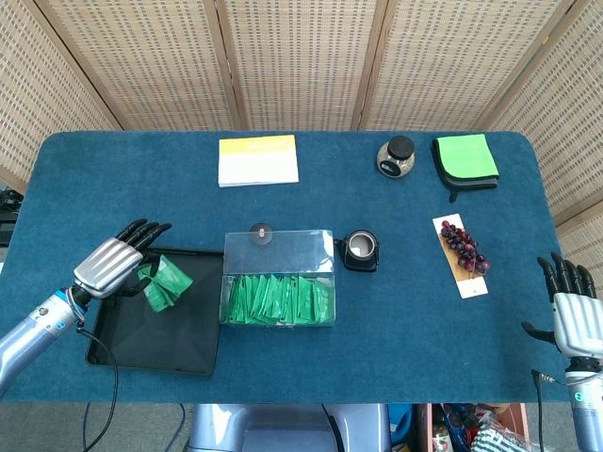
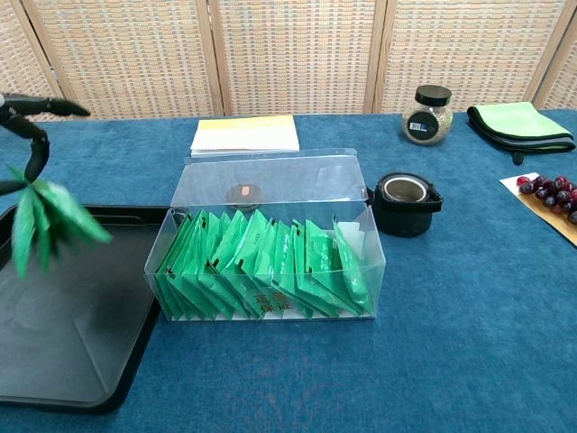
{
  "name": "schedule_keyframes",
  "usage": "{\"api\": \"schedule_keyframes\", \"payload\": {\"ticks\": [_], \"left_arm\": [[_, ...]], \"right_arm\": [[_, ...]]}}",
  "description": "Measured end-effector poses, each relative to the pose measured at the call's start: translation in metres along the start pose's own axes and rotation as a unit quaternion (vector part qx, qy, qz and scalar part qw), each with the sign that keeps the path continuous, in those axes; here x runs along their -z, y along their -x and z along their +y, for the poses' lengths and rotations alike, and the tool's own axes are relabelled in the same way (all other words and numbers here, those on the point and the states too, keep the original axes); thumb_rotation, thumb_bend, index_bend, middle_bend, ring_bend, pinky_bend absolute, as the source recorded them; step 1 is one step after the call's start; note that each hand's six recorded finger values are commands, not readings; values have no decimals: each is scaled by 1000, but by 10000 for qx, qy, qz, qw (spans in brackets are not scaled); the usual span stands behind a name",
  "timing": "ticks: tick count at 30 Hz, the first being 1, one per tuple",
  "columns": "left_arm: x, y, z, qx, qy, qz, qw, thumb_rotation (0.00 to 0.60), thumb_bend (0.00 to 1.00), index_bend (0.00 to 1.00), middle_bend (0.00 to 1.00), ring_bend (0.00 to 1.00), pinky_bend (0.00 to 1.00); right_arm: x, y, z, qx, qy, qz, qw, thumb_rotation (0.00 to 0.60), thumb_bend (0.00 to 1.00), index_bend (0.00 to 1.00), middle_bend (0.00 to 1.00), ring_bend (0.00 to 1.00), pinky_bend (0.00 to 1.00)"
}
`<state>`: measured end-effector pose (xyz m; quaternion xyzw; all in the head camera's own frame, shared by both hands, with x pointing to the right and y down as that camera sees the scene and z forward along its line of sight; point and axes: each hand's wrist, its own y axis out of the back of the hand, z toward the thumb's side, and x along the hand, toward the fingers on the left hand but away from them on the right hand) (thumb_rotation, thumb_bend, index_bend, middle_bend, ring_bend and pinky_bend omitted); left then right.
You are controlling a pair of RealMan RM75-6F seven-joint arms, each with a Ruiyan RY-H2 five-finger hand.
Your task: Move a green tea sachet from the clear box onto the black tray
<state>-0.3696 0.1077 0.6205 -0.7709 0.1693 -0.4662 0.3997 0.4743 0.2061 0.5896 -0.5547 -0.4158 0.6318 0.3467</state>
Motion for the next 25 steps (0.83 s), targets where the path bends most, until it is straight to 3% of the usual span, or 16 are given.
{"api": "schedule_keyframes", "payload": {"ticks": [2, 5, 11, 18, 25], "left_arm": [[5, 2, 0, 82, 53, 94, 9999, 600, 83, 0, 0, 0, 0], [5, 3, 3, -10, 143, 130, 9998, 600, 58, 0, 0, 0, 0], [13, 16, 14, -637, 472, 397, 9961, 600, 46, 0, 0, 0, 0], [35, 64, 9, -1497, 758, 1385, 9760, 600, 44, 0, 0, 0, 0], [44, 114, -18, -1608, 804, 2374, 9546, 600, 44, 0, 0, 0, 0]], "right_arm": [[0, 0, 0, -2, 0, -3, 10000, 600, 0, 0, 0, 0, 0], [0, 0, 1, 13, 4, -7, 10000, 600, 0, 0, 0, 0, 0], [-1, -1, 2, 44, 20, 22, 10000, 600, 0, 0, 0, 0, 0], [-6, -4, 6, 107, 61, 147, 9998, 600, 0, 0, 0, 0, 0], [-11, -8, 11, 199, 96, 270, 9994, 600, 0, 0, 0, 0, 0]]}}
